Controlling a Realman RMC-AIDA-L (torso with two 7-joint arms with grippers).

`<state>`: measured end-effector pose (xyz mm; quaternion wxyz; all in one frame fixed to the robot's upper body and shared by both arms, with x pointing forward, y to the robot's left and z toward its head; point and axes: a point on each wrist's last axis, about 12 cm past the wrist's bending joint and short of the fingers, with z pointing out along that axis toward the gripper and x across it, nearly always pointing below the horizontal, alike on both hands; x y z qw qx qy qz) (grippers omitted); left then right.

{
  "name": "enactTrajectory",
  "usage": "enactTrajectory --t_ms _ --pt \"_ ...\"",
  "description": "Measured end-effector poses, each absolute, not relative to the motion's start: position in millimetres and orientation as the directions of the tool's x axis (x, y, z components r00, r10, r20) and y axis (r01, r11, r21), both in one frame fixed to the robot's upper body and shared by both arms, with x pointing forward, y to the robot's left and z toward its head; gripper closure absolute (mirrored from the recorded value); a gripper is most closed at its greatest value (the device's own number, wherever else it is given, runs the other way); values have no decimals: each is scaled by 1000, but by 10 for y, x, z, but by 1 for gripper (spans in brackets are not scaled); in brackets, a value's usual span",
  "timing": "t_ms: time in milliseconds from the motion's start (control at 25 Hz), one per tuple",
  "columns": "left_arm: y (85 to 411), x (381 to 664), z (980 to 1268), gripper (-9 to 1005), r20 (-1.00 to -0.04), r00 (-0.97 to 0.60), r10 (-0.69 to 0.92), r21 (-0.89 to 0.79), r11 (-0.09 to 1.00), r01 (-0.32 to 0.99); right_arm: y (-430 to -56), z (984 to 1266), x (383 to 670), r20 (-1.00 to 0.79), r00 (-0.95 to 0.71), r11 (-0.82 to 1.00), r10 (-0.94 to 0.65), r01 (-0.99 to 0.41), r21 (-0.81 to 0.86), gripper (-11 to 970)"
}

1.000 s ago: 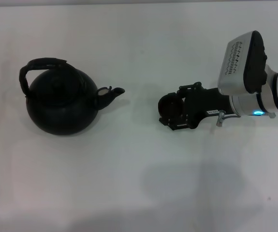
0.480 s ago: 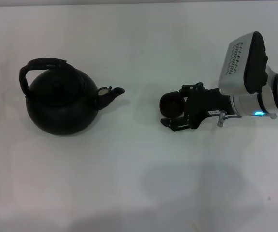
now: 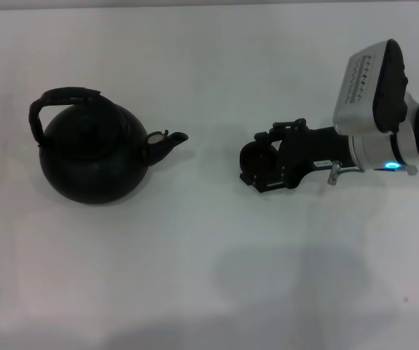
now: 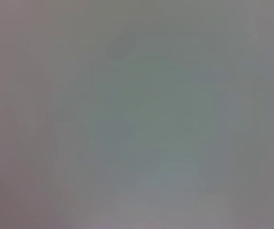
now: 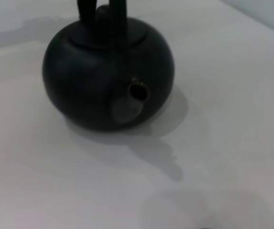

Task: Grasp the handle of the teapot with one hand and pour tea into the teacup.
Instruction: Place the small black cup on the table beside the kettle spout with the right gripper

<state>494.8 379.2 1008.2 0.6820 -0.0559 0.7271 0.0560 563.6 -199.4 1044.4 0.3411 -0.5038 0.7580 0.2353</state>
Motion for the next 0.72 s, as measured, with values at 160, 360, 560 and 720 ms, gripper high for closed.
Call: enactTrajectory --t_ms 160,360,560,720 --pt "3796 4930 10074 162 -998 -67 2 12 987 -158 -2005 10501 5678 -769 -257 394 -585 -919 8 116" --pt "3778 4905 10062 161 -997 -70 12 22 990 -142 -2022 10613 5735 -794 -250 401 -554 -916 8 115" --pt "3740 4816 10044 162 -997 -65 43 49 995 -88 -2093 10741 5740 -831 -254 392 -494 -919 48 115" --pt "3760 4726 10053 162 -998 -39 47 50 995 -89 -2120 10765 5726 -837 -258 384 -482 -921 63 114"
